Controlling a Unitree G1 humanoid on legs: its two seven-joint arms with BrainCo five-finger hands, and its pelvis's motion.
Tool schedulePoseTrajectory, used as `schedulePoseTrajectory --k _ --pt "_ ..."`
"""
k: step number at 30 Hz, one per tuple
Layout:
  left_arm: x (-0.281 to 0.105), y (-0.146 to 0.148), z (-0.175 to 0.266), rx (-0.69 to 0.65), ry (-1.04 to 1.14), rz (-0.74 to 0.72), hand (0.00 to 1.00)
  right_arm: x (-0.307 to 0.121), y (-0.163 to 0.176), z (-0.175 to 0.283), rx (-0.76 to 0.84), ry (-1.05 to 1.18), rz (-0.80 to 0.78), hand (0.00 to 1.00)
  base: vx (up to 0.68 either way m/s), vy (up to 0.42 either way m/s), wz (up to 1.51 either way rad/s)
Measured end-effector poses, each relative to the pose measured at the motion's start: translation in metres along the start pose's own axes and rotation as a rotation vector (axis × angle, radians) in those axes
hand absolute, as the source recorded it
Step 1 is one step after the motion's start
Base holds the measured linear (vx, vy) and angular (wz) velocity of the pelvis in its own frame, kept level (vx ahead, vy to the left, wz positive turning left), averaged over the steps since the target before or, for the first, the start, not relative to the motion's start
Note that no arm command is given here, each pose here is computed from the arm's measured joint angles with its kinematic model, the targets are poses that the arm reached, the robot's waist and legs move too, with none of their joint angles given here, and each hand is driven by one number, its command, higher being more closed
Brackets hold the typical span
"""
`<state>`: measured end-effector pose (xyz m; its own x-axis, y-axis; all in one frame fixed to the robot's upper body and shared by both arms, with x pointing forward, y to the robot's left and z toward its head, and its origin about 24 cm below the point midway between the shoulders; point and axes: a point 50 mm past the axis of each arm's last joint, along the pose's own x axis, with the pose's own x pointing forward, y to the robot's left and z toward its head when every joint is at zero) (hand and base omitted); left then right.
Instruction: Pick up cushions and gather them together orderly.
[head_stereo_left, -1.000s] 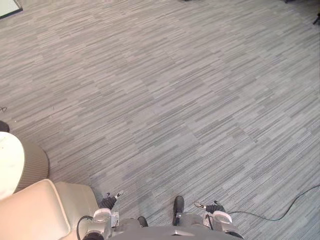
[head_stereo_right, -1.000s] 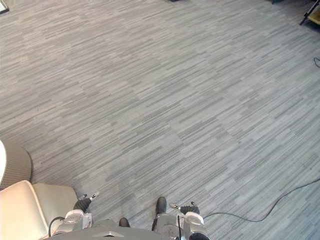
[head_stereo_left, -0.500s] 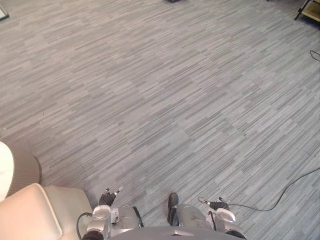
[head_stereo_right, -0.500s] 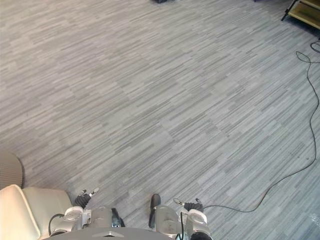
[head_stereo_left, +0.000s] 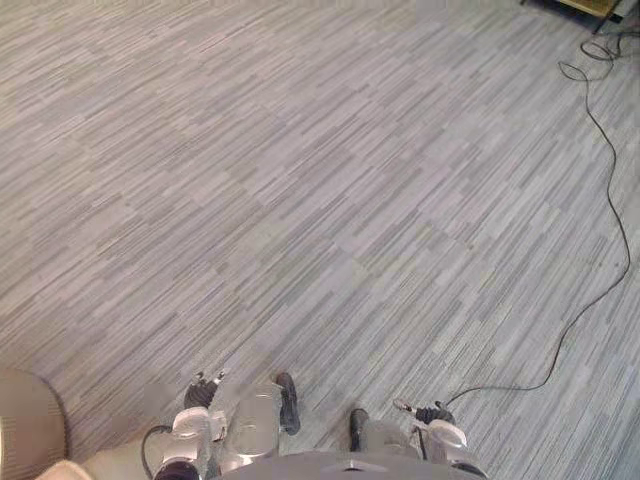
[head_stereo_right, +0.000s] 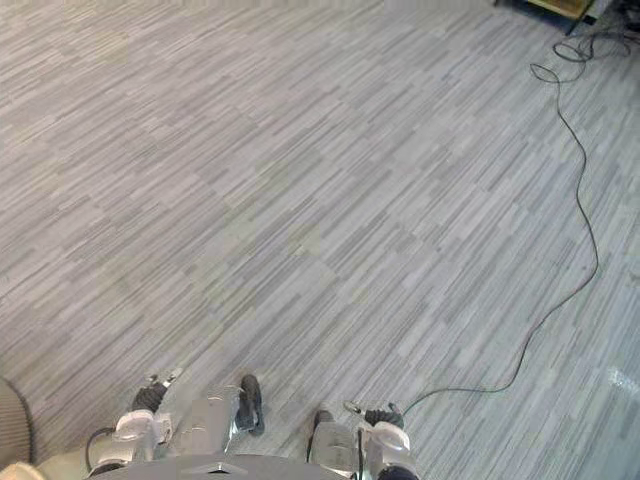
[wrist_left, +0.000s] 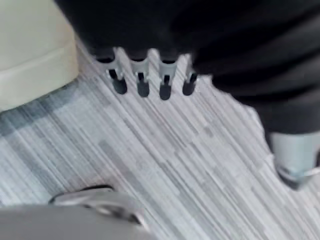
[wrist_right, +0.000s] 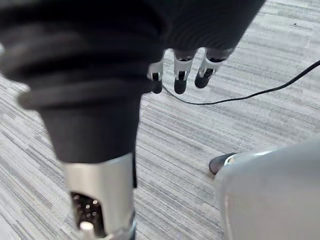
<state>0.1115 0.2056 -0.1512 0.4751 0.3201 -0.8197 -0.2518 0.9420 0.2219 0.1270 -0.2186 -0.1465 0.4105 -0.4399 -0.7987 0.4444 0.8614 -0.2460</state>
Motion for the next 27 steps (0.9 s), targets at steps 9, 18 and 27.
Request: schedulePoseTrajectory --k 9,18,27 --pt "-0.007 0.003 -0.029 0.072 0.095 -0.013 0.0 0.002 -0.001 0.01 0.016 -0.029 0.005 0.0 0.46 0.11 -0.12" --pt "-0.001 -0.006 -0.012 0.16 0.046 -0.046 0.0 0.006 -0.009 0.027 -0.025 -0.09 -0.004 0.0 0.57 -0.115 0.0" --pt "-0.001 -0.015 -0.007 0.167 0.022 -0.065 0.0 0.006 -0.026 0.008 -0.084 -0.04 -0.042 0.0 0.41 -0.08 -0.14"
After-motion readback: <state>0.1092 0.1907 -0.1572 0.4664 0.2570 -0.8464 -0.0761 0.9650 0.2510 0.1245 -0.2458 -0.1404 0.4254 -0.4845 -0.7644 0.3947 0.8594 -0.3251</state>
